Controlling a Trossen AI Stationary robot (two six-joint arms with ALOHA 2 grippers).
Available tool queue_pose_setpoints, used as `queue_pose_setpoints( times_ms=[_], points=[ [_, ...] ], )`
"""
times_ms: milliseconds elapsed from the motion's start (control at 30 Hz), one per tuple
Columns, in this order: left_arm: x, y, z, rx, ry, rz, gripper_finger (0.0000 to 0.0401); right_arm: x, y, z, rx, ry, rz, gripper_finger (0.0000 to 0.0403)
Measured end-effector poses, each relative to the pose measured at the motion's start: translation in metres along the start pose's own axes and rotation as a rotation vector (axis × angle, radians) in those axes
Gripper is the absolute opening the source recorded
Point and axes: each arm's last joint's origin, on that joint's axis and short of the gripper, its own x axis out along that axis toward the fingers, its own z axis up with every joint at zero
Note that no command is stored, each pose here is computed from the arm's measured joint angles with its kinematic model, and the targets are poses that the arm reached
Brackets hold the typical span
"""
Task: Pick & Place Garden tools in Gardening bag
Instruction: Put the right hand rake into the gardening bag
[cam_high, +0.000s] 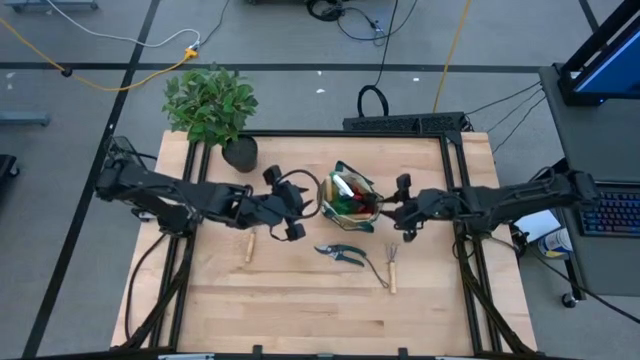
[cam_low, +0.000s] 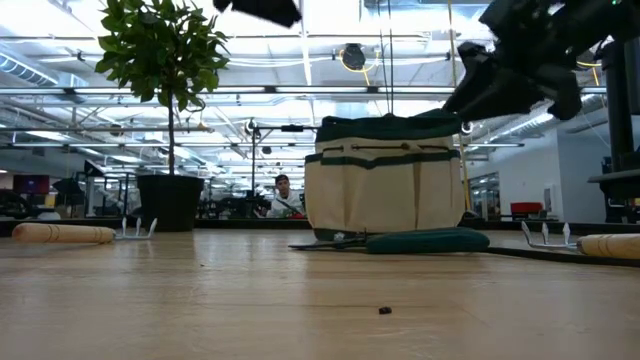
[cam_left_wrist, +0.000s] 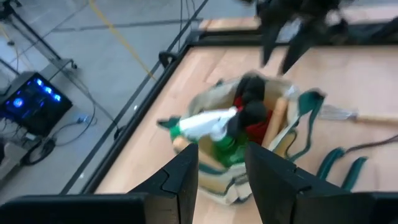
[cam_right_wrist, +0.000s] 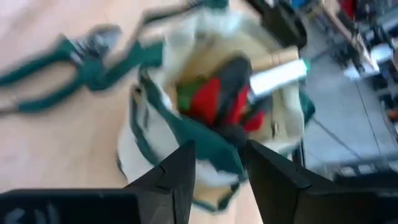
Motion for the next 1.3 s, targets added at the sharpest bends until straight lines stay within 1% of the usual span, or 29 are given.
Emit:
queue_pose_setpoints(
  times_ms=[100, 200, 300, 400, 500, 600, 767, 833, 900, 1033, 1167, 1233, 1300],
  points=[
    [0.007, 0.004, -0.007, -0.015, 0.023, 0.021, 0.0136, -0.001, 0.004, 0.006, 0.006, -0.09, 0.075, 0.014],
    [0.01, 0.007, -0.007, -0.031, 0.027, 0.033, 0.0136, 0.0, 0.005, 0.011, 0.052, -0.131, 0.077, 0.015],
    [0.008, 0.008, -0.006, -0.028, 0.021, 0.032, 0.0136, 0.0, 0.005, 0.016, 0.174, -0.177, 0.094, 0.0162],
    [-0.003, 0.009, -0.004, -0.036, 0.011, -0.018, 0.0136, -0.003, 0.009, 0.023, 0.304, -0.256, 0.193, 0.0179],
    [-0.016, 0.01, -0.005, -0.041, 0.023, -0.069, 0.0136, -0.005, 0.015, 0.027, 0.418, -0.263, 0.26, 0.0195],
    [-0.026, 0.013, -0.009, -0.063, 0.062, -0.079, 0.0136, -0.005, 0.025, 0.027, 0.519, -0.211, 0.324, 0.0202],
    [-0.037, 0.016, -0.025, -0.101, 0.196, -0.055, 0.0136, -0.004, 0.045, 0.032, 0.657, -0.143, 0.432, 0.0196],
    [-0.039, 0.016, -0.032, -0.107, 0.255, -0.04, 0.0136, -0.003, 0.054, 0.032, 0.727, -0.084, 0.47, 0.0192],
    [-0.041, 0.014, -0.035, -0.12, 0.282, -0.033, 0.0136, -0.001, 0.063, 0.03, 0.813, -0.01, 0.5, 0.019],
    [-0.042, 0.011, -0.036, -0.121, 0.282, -0.029, 0.0136, 0.004, 0.086, 0.02, 1.04, 0.167, 0.538, 0.0191],
    [-0.043, 0.011, -0.035, -0.118, 0.261, -0.008, 0.0136, 0.005, 0.105, 0.005, 1.322, 0.358, 0.526, 0.0197],
    [-0.042, 0.012, -0.035, -0.103, 0.258, 0.0, 0.0136, 0.004, 0.111, 0.0, 1.4, 0.409, 0.516, 0.0198],
    [-0.042, 0.012, -0.035, -0.09, 0.255, 0.003, 0.0136, 0.003, 0.113, -0.001, 1.421, 0.423, 0.517, 0.0197]
  ],
)
